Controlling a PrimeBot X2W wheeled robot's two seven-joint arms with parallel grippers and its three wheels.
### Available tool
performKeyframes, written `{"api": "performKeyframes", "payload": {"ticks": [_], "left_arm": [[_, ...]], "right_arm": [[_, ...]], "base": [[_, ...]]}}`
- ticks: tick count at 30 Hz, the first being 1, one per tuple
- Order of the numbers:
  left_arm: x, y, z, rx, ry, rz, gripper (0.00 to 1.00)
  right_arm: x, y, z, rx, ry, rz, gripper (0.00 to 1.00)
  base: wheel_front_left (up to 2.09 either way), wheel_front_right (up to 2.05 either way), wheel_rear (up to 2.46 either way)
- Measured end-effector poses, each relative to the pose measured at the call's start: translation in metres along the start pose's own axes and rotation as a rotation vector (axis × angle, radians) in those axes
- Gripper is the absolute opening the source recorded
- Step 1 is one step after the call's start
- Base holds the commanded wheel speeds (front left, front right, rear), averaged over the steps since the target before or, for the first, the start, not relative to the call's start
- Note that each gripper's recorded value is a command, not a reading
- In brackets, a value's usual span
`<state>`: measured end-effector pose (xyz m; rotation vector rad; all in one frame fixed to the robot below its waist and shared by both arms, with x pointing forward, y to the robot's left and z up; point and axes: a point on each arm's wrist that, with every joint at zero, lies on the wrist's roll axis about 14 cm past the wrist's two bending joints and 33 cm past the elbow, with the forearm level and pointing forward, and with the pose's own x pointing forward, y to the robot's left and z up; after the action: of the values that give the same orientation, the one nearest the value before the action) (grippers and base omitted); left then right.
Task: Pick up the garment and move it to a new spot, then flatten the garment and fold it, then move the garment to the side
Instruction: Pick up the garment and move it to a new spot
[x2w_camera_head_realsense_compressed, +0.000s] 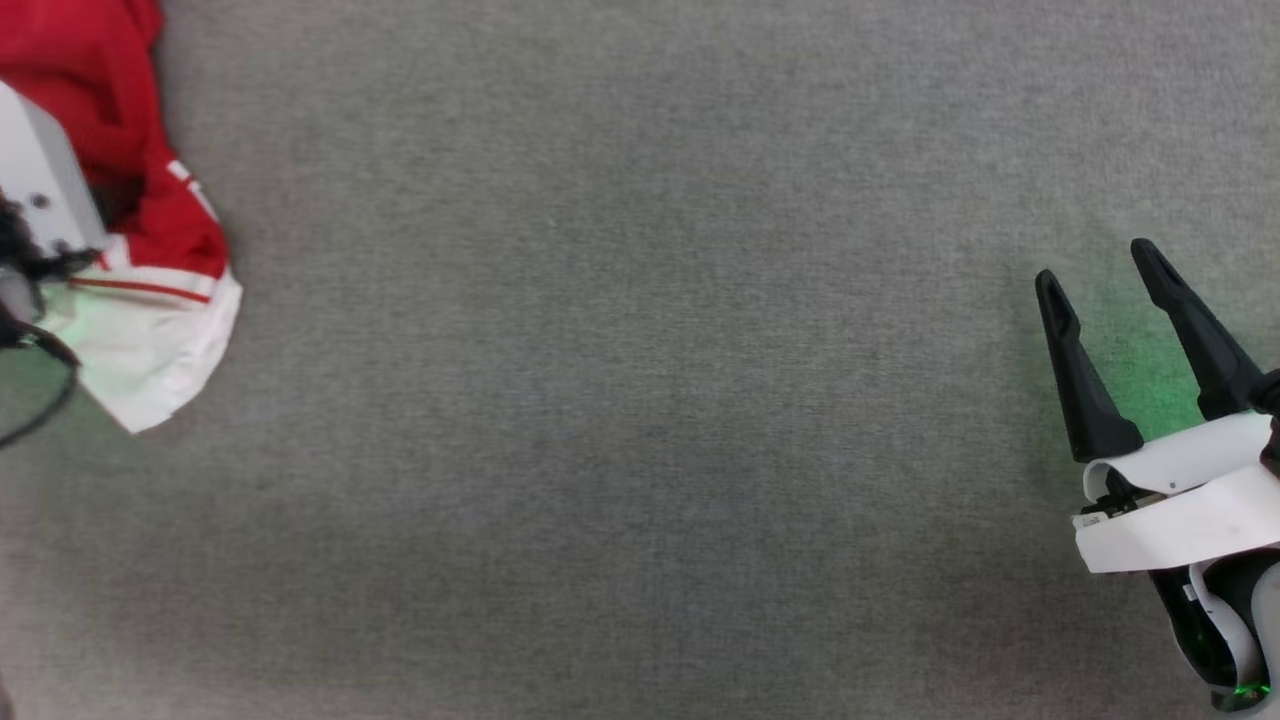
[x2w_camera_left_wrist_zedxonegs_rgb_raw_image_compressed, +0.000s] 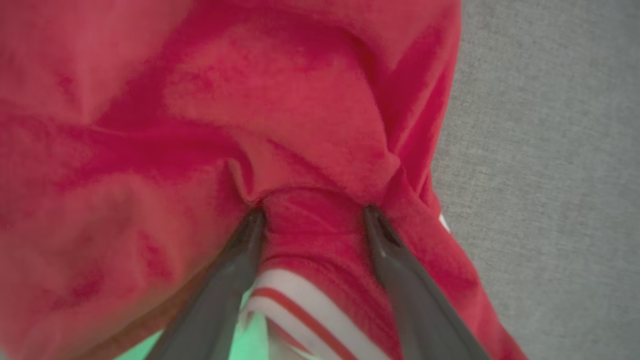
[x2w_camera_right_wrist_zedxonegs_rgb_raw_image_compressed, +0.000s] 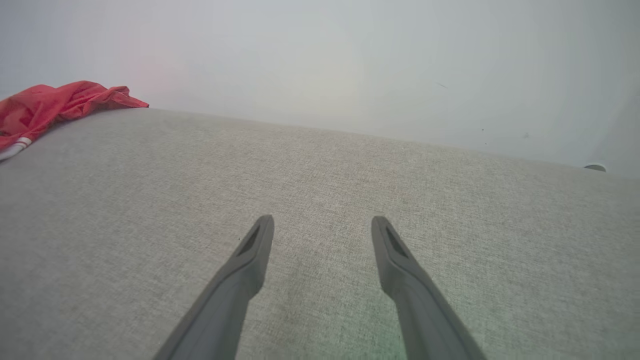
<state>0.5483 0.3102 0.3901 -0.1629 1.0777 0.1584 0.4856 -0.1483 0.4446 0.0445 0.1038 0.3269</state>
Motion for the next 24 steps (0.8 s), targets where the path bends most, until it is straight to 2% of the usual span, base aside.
{"api": "performKeyframes", "payload": {"ticks": [4, 10, 11, 12, 13, 20, 24], "left_arm": [[0.01, 0.0, -0.008, 0.034, 0.083, 0.026, 1.0], [0.014, -0.002, -0.012, 0.032, 0.111, 0.022, 1.0], [0.014, -0.003, -0.012, 0.03, 0.111, 0.019, 0.5], [0.013, -0.004, -0.012, 0.031, 0.109, 0.017, 0.21], [0.011, -0.004, -0.012, 0.039, 0.102, 0.015, 0.0], [-0.012, -0.003, 0.004, 0.145, -0.01, 0.022, 0.0], [-0.047, 0.0, 0.037, 0.195, -0.18, 0.033, 0.0]], "right_arm": [[-0.001, -0.005, -0.003, -0.004, 0.017, -0.008, 1.0], [0.0, -0.004, 0.0, -0.006, 0.018, -0.004, 1.0], [0.0, -0.004, 0.001, -0.006, 0.015, -0.004, 1.0], [0.0, -0.003, 0.002, -0.005, 0.013, -0.003, 1.0], [0.0, -0.003, 0.004, -0.004, 0.01, -0.003, 1.0], [-0.007, 0.001, 0.014, 0.005, -0.012, -0.009, 1.0], [-0.014, 0.005, 0.023, 0.014, -0.032, -0.01, 1.0]], "base": [[0.0, 0.0, 0.0], [0.0, 0.0, 0.0], [0.0, 0.0, 0.0], [0.0, 0.0, 0.0], [0.0, 0.0, 0.0], [0.0, 0.0, 0.0], [0.0, 0.0, 0.0]]}}
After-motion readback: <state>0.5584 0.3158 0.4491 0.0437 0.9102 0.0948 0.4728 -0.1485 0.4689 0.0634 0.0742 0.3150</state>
